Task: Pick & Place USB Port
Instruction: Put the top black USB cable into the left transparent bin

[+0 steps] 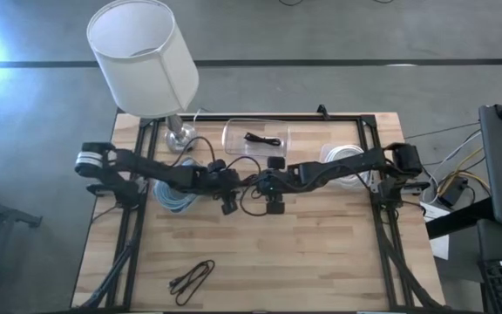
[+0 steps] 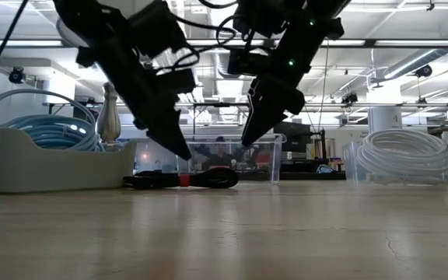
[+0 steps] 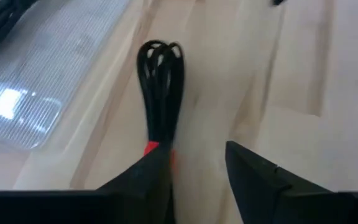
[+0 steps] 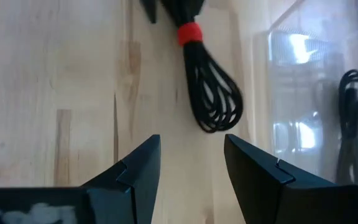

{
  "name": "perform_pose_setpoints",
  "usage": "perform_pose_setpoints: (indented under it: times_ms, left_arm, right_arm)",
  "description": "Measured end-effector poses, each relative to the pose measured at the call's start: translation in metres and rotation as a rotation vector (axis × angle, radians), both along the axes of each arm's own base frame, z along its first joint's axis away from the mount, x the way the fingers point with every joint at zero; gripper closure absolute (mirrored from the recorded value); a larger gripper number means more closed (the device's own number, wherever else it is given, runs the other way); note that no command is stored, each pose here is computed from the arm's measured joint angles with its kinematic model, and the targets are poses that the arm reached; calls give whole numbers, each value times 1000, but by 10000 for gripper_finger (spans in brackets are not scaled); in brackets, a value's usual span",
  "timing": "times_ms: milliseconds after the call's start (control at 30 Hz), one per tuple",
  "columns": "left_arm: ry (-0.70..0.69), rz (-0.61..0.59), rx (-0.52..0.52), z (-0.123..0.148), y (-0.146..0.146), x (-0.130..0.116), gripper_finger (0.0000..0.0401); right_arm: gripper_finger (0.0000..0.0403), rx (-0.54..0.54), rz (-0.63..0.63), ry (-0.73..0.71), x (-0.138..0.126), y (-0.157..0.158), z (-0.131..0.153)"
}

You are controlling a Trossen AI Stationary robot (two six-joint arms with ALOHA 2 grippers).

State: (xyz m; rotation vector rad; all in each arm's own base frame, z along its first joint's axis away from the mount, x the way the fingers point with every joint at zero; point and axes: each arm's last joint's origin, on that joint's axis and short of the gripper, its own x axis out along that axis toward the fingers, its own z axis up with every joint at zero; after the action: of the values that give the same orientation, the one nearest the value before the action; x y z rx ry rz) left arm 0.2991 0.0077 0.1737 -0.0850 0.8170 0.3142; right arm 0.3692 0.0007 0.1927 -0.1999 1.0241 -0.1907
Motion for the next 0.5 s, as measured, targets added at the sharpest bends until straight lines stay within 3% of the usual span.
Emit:
perform_pose_setpoints:
  times_ms: [267, 500]
  left_arm:
    - [83, 57, -10, -24, 14, 6, 189]
    - [129, 92, -4, -39, 21, 8, 200]
  right_arm:
    - [231, 0, 1, 5, -2, 0, -2]
    - [236, -1, 3, -2, -1, 0, -1]
